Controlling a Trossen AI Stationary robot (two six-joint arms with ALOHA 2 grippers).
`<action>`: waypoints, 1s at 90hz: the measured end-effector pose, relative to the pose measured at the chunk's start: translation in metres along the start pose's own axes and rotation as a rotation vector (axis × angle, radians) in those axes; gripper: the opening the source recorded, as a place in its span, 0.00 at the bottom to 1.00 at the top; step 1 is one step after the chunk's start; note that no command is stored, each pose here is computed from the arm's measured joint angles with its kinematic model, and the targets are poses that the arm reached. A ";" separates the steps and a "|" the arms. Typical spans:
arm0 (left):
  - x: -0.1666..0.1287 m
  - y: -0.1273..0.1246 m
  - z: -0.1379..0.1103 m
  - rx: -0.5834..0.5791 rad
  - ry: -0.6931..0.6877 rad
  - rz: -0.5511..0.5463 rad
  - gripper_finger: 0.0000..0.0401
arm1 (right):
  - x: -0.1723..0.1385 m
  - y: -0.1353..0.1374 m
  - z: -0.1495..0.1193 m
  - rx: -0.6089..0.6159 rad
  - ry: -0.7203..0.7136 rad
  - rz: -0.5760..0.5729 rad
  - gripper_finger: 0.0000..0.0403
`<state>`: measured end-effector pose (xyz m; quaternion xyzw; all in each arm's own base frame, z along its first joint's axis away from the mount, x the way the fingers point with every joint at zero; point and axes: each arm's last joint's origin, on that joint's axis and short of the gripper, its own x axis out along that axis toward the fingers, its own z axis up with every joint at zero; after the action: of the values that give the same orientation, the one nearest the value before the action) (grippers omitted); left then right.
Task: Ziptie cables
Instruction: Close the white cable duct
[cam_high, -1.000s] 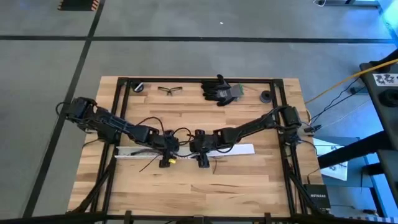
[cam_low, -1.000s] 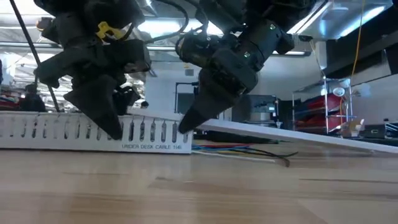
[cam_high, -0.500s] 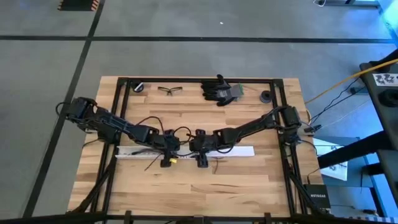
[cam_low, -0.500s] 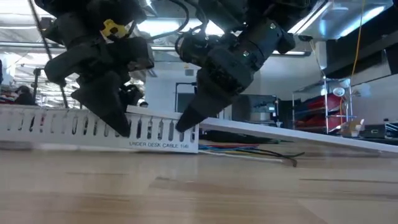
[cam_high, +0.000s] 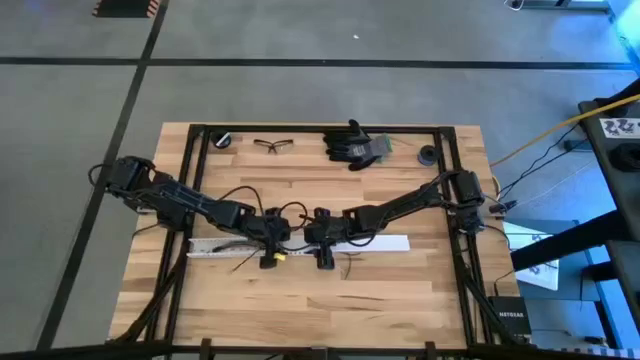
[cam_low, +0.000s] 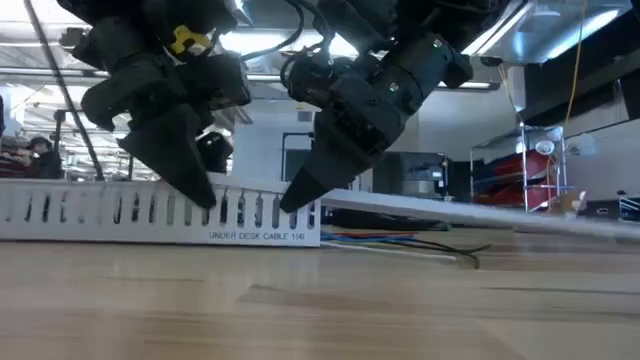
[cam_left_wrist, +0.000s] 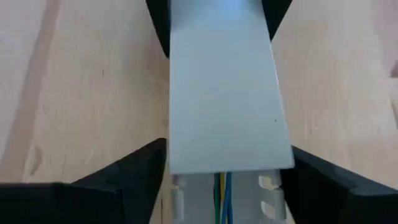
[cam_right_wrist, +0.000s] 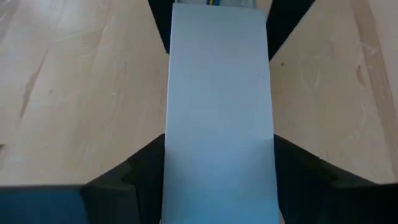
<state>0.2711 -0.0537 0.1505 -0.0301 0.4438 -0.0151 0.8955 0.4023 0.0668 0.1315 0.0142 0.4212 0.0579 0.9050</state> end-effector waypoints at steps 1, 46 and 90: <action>0.000 0.000 0.000 0.000 0.002 -0.001 0.72 | 0.000 0.000 0.000 0.000 0.000 0.000 0.52; -0.040 -0.004 0.011 -0.049 -0.105 0.011 0.74 | 0.000 0.001 -0.001 -0.006 0.008 0.039 0.53; -0.017 -0.008 0.006 -0.091 -0.056 -0.004 0.74 | 0.000 0.002 -0.001 -0.032 0.010 0.061 0.52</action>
<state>0.2650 -0.0605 0.1684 -0.0722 0.4186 0.0043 0.9053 0.4013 0.0689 0.1309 0.0120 0.4239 0.0922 0.9009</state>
